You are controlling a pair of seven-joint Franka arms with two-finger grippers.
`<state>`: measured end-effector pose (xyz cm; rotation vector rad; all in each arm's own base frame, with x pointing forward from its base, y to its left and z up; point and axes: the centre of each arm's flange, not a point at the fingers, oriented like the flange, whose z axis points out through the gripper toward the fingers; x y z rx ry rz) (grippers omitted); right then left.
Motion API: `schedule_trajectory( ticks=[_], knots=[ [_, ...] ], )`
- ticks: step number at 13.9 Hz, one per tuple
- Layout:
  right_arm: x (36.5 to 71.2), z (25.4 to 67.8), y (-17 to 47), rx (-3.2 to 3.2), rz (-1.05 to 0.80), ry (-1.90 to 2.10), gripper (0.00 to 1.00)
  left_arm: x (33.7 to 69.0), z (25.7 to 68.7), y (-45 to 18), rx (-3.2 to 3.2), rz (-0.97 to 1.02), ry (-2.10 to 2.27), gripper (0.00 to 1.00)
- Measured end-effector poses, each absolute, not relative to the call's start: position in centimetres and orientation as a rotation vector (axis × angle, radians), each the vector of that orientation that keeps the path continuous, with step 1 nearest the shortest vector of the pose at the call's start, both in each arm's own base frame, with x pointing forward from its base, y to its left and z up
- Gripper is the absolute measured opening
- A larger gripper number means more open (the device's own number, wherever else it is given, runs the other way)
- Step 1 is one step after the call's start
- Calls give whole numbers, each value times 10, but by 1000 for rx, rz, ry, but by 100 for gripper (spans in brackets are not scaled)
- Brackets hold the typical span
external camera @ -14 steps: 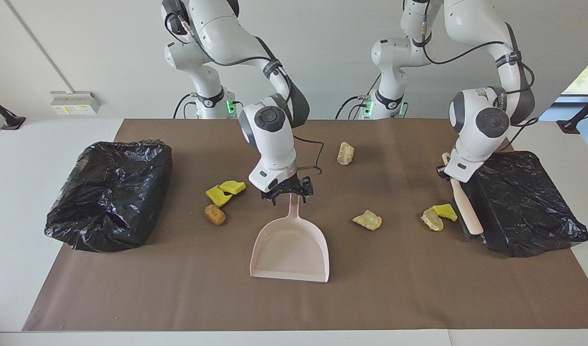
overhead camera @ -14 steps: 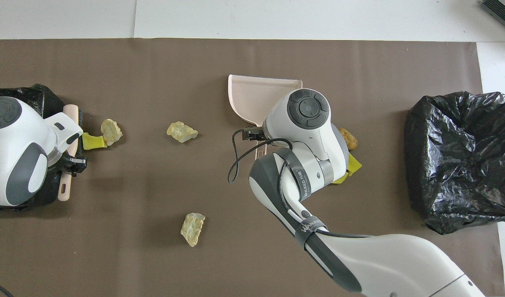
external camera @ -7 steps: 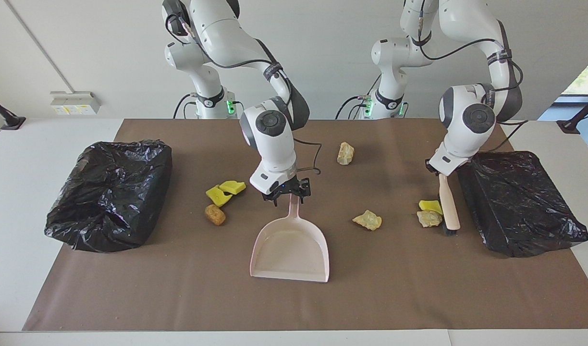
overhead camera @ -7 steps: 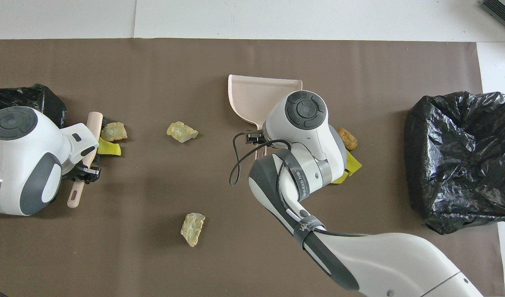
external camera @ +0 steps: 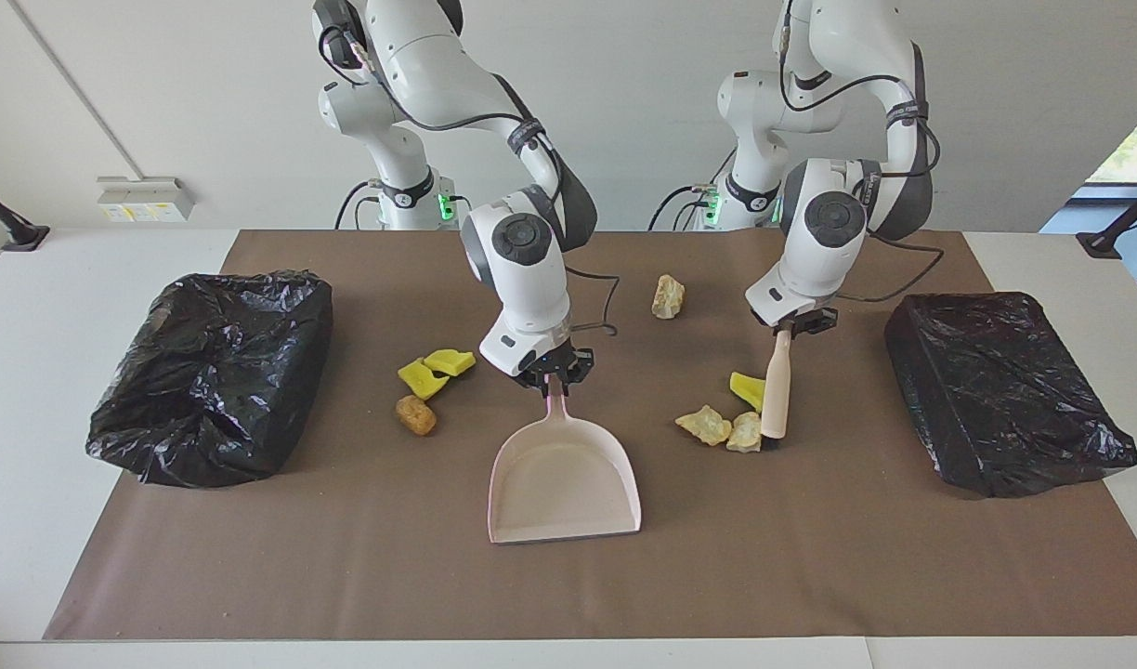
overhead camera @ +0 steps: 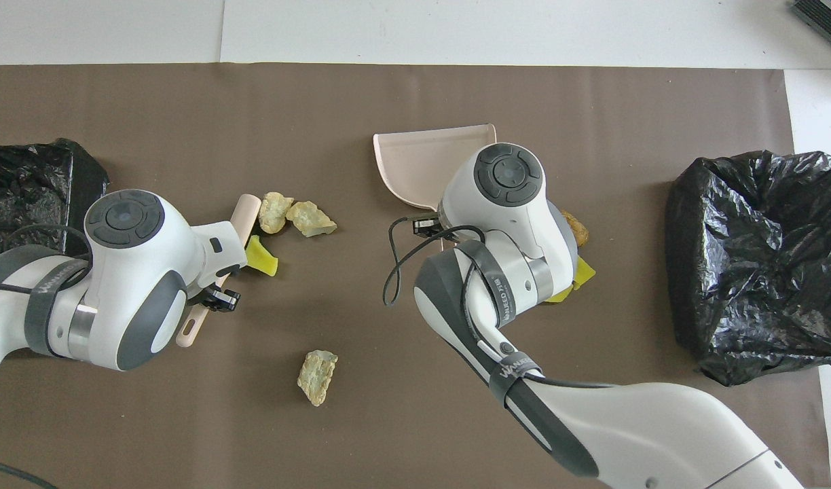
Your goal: Sweep and dump trash in bin
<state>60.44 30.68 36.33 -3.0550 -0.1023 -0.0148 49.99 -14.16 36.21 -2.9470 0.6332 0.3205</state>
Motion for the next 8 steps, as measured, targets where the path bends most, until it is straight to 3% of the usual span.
schedule_trajectory(
  ticks=[3, 8],
  knots=[
    [612, 421, 239, -3032, 56, -336, 31, 487, 364, -175, -2991, 335, 738, 26],
    [571, 517, 146, -2919, 131, -717, 31, 479, 380, -187, -2992, 372, 742, 26]
  ],
)
